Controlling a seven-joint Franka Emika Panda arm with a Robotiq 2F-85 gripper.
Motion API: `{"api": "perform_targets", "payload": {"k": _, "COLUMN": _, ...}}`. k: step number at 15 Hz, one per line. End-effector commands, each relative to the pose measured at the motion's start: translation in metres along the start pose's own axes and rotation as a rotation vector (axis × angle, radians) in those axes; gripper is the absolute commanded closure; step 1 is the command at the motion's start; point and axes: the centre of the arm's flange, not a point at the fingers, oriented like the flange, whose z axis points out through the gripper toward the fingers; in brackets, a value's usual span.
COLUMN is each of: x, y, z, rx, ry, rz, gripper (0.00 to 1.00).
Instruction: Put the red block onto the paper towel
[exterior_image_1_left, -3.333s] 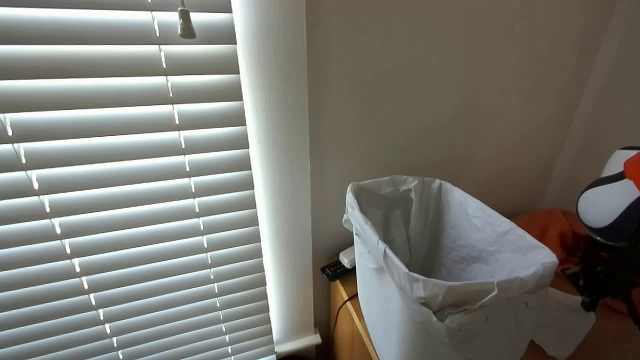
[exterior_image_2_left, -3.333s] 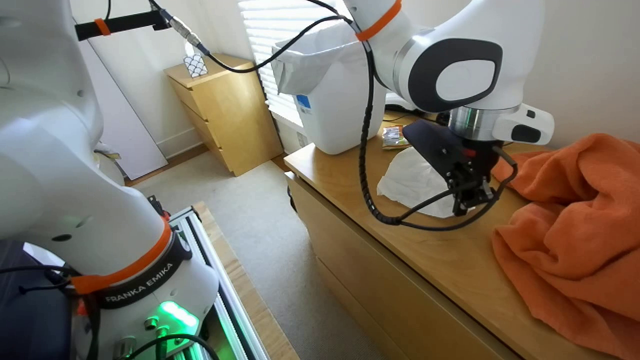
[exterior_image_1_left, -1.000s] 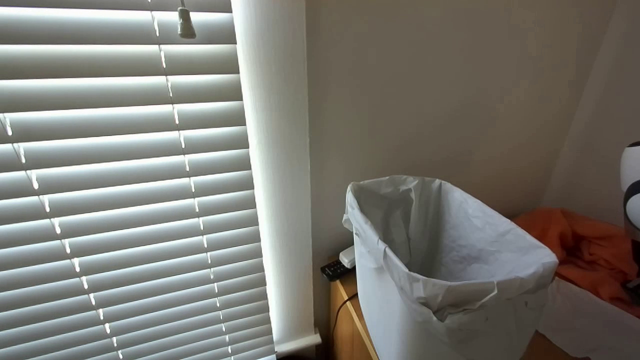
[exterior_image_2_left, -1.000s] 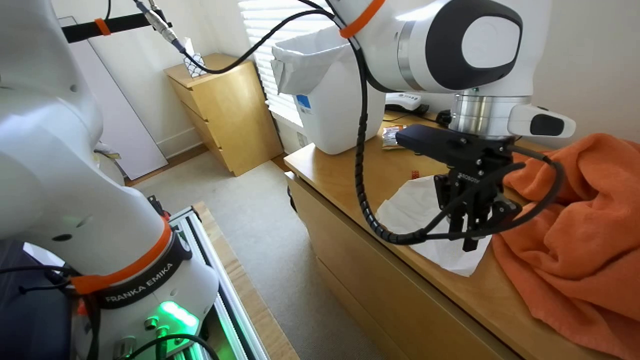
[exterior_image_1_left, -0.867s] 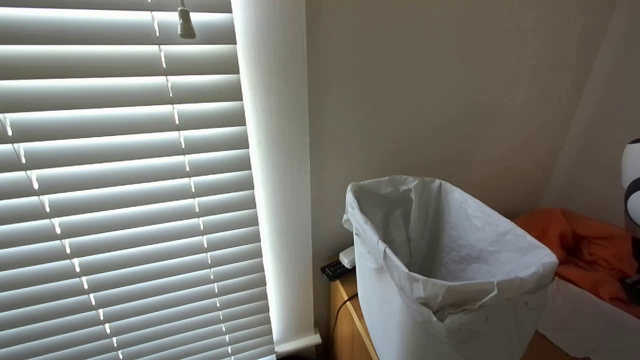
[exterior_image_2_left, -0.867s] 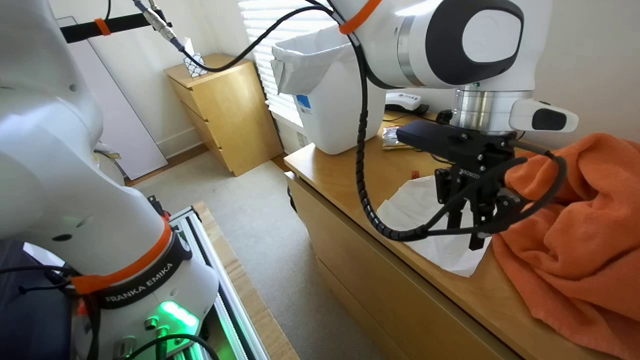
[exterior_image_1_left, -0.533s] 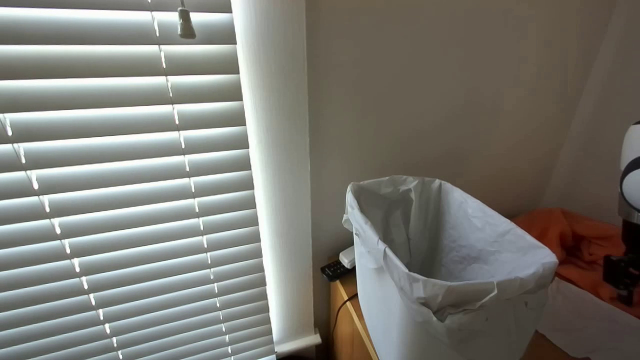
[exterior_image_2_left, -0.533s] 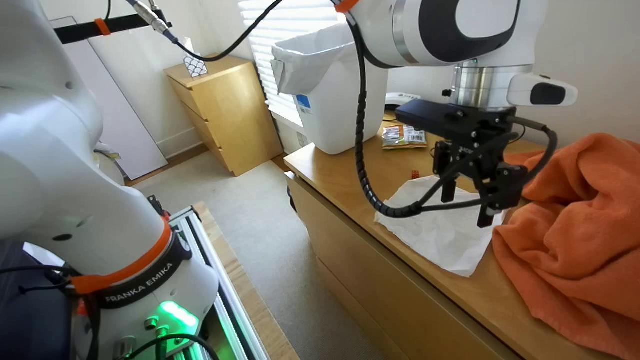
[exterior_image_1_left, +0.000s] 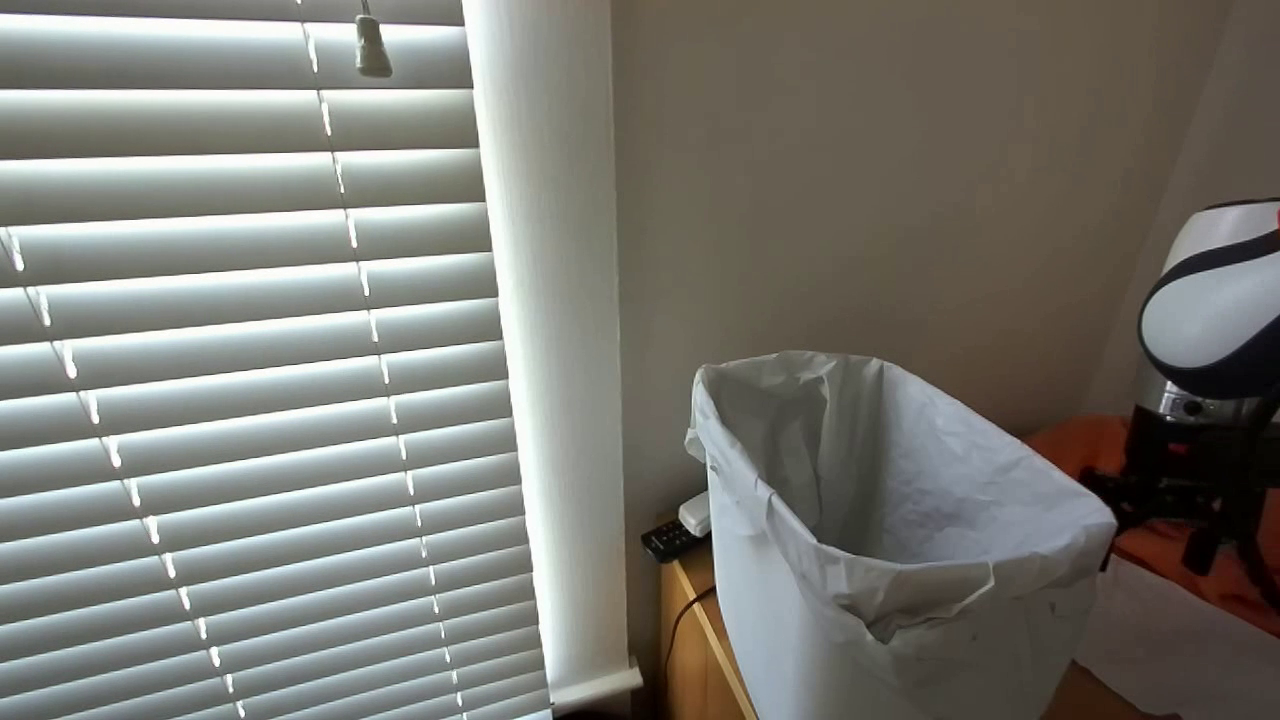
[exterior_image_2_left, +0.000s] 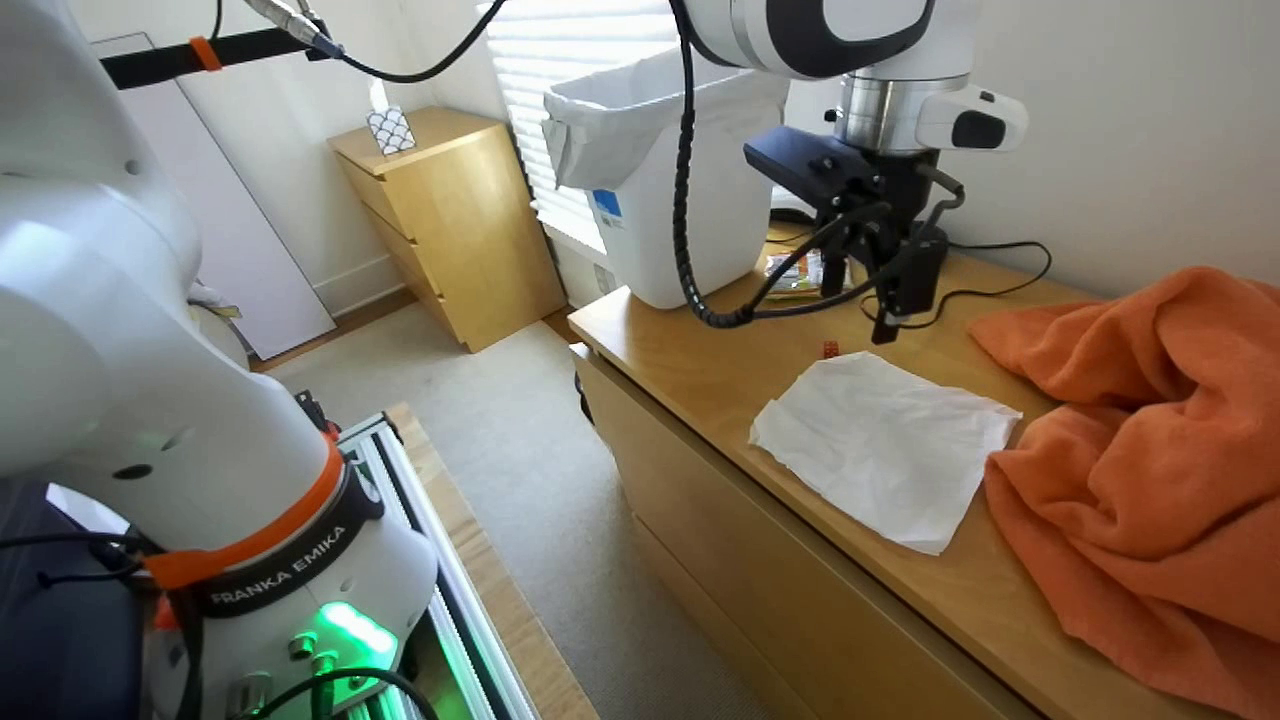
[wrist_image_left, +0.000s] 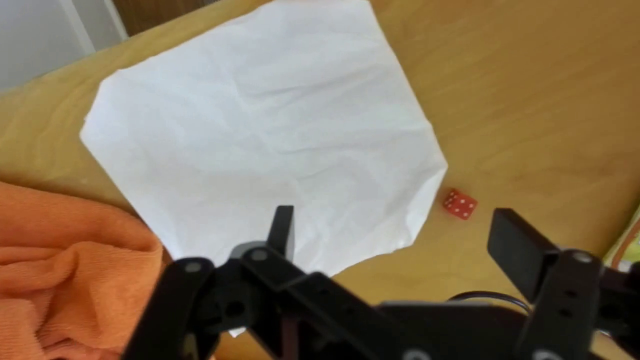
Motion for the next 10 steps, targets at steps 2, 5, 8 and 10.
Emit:
{"api": "perform_targets", "payload": {"k": 2, "x": 0.001, "y": -0.019, "z": 0.004, "rx": 0.010, "ry": -0.006, "rz": -0.011, "gripper": 0.00}}
{"api": "perform_targets", "payload": {"k": 5, "x": 0.003, "y": -0.031, "z": 0.010, "rx": 0.008, "ry": -0.014, "rz": -0.015, "gripper": 0.00}}
{"api": "perform_targets", "payload": {"k": 8, "x": 0.004, "y": -0.030, "z": 0.011, "rx": 0.008, "ry": -0.015, "rz": -0.013, "gripper": 0.00}}
{"api": "perform_targets", "payload": {"k": 10, "x": 0.008, "y": -0.033, "z": 0.021, "rx": 0.026, "ry": -0.033, "rz": 0.003, "gripper": 0.00}}
